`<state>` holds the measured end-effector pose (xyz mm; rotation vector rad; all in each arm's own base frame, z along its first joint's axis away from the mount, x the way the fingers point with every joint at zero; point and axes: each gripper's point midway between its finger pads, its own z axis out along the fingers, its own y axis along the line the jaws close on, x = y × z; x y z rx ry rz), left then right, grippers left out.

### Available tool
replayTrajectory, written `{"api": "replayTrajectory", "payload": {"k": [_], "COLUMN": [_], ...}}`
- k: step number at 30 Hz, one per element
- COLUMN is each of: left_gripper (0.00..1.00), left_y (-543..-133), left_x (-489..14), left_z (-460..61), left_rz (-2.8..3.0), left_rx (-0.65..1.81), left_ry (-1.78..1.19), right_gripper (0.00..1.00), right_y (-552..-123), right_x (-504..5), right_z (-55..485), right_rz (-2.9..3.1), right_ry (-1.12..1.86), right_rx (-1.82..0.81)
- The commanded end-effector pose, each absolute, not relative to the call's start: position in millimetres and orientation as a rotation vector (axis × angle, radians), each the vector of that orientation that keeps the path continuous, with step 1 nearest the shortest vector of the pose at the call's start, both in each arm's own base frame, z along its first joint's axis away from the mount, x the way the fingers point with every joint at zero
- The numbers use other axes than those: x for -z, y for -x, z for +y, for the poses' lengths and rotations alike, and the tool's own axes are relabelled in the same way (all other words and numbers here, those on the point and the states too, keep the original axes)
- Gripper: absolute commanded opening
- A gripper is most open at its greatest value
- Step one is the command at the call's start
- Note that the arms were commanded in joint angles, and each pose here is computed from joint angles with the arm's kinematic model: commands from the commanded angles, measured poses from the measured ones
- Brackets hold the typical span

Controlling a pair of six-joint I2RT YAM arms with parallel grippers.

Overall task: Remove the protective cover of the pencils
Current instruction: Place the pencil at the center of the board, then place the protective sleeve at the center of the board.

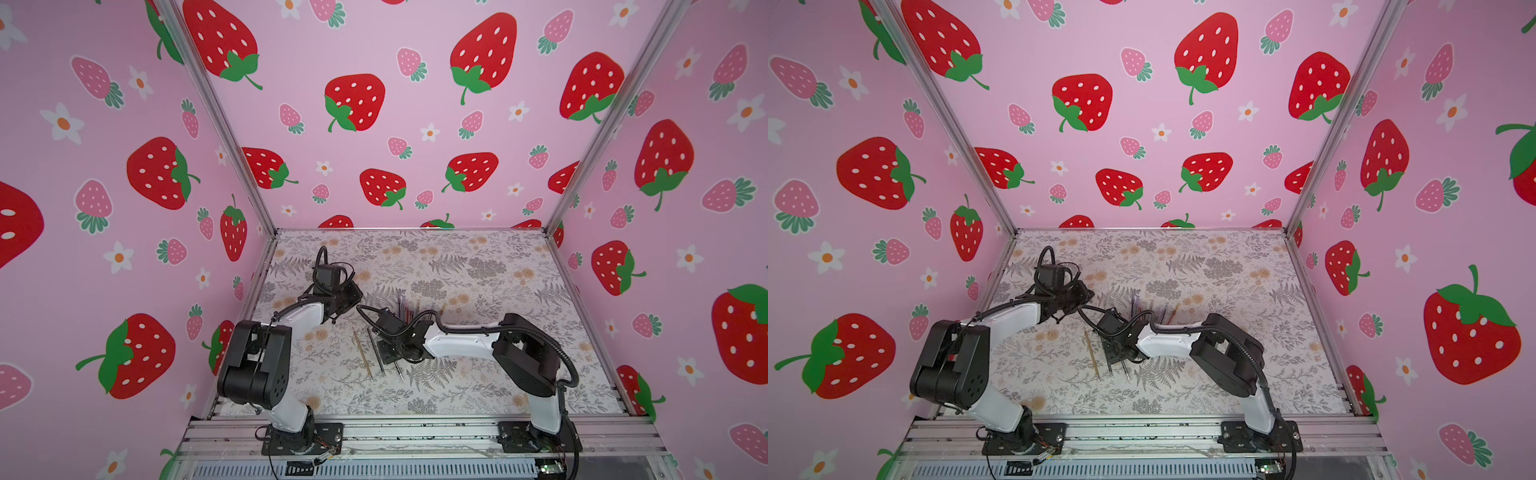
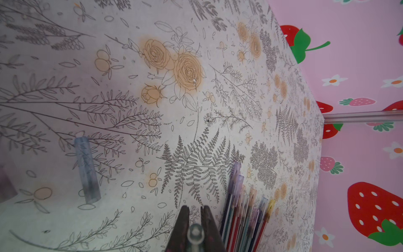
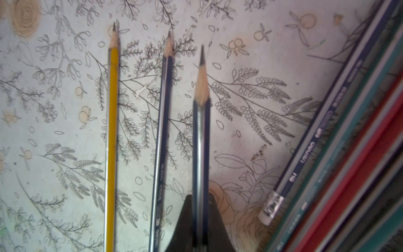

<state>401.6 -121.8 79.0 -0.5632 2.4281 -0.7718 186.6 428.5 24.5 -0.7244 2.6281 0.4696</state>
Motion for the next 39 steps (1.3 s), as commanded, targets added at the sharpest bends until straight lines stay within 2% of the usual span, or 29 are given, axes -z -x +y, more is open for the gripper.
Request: {"api": "replayTrajectory", "payload": {"k": [1, 11, 17, 23, 26, 32, 34, 35, 39], "left_gripper": [0.00, 0.00, 0.00, 0.00, 0.04, 0.04, 0.04, 0.10, 0.13], "left_y": [-413, -417, -419, -415, -415, -414, -412, -411, -409], "left_x": [-79, -49, -38, -28, -24, -19, -19, -18, -17], "left_z": [-125, -117, -115, -111, -109, -108, -106, -106, -105], "left_rz": [2.452, 2.543, 2.579, 2.603, 2.611, 2.631, 2.630, 2.631, 2.635], "left_rx": [0.741, 0.617, 0.588, 0.543, 0.527, 0.507, 0.495, 0.493, 0.487], "left_ry": [0.536, 0.579, 0.588, 0.611, 0.617, 0.621, 0.625, 0.628, 0.627], "right_gripper": [0.00, 0.00, 0.10, 0.12, 0.13, 0.25, 0.26, 0.26, 0.27], "right_y": [-189, -187, -191, -190, -190, -190, -191, -191, -192], "right_x": [-17, -2, -3, 0, 0, -4, -6, -8, -16], "right_z": [427, 438, 435, 434, 434, 433, 435, 436, 437], "right_rz": [2.681, 2.732, 2.726, 2.734, 2.735, 2.720, 2.712, 2.708, 2.694], "right_ry": [0.685, 0.704, 0.691, 0.699, 0.699, 0.706, 0.717, 0.719, 0.722], "right_rx": [-0.465, -0.478, -0.464, -0.462, -0.462, -0.462, -0.470, -0.475, -0.481]}}
